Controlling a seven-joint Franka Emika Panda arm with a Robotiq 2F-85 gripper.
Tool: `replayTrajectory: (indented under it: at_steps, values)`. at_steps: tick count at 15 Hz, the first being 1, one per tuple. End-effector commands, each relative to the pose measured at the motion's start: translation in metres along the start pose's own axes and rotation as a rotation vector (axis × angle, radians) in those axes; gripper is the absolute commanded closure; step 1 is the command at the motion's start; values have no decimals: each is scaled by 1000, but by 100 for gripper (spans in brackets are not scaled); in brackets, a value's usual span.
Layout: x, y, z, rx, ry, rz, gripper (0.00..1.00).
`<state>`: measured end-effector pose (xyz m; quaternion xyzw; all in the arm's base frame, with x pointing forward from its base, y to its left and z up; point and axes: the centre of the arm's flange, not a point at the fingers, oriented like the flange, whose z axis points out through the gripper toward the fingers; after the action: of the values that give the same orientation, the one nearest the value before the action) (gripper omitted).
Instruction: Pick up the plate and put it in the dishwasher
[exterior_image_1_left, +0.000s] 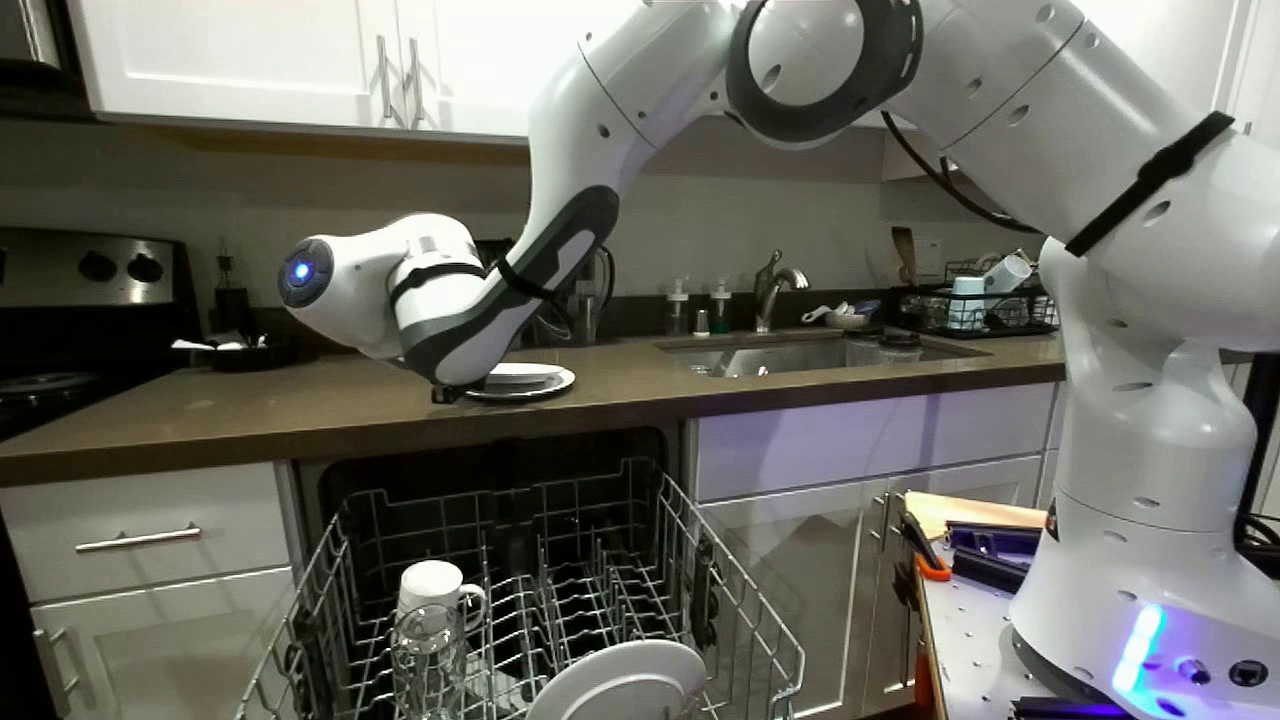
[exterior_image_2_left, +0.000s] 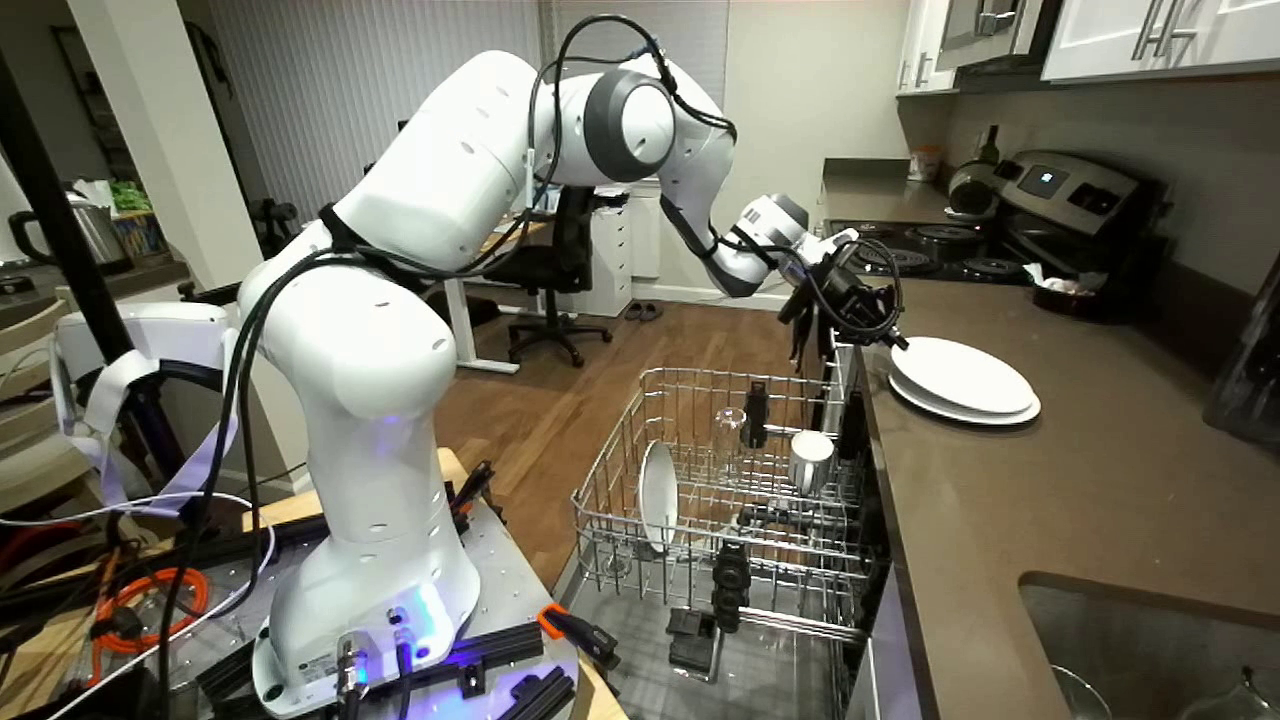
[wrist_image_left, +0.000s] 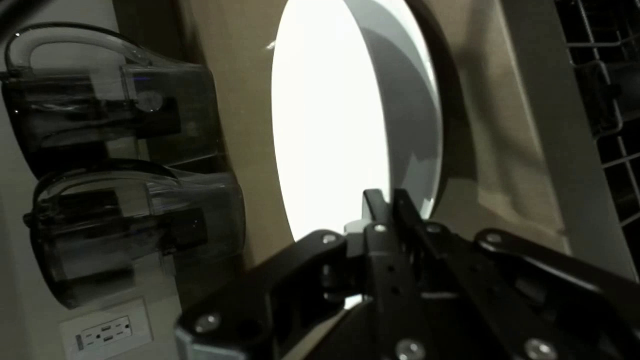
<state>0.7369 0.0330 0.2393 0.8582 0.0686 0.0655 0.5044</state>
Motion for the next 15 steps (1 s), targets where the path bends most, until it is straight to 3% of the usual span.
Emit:
replayTrajectory:
  at_steps: [1,15]
  values:
    - [-13,5,-14,-50,7,32,94]
    - [-41,0,-31,-77,4,54,94]
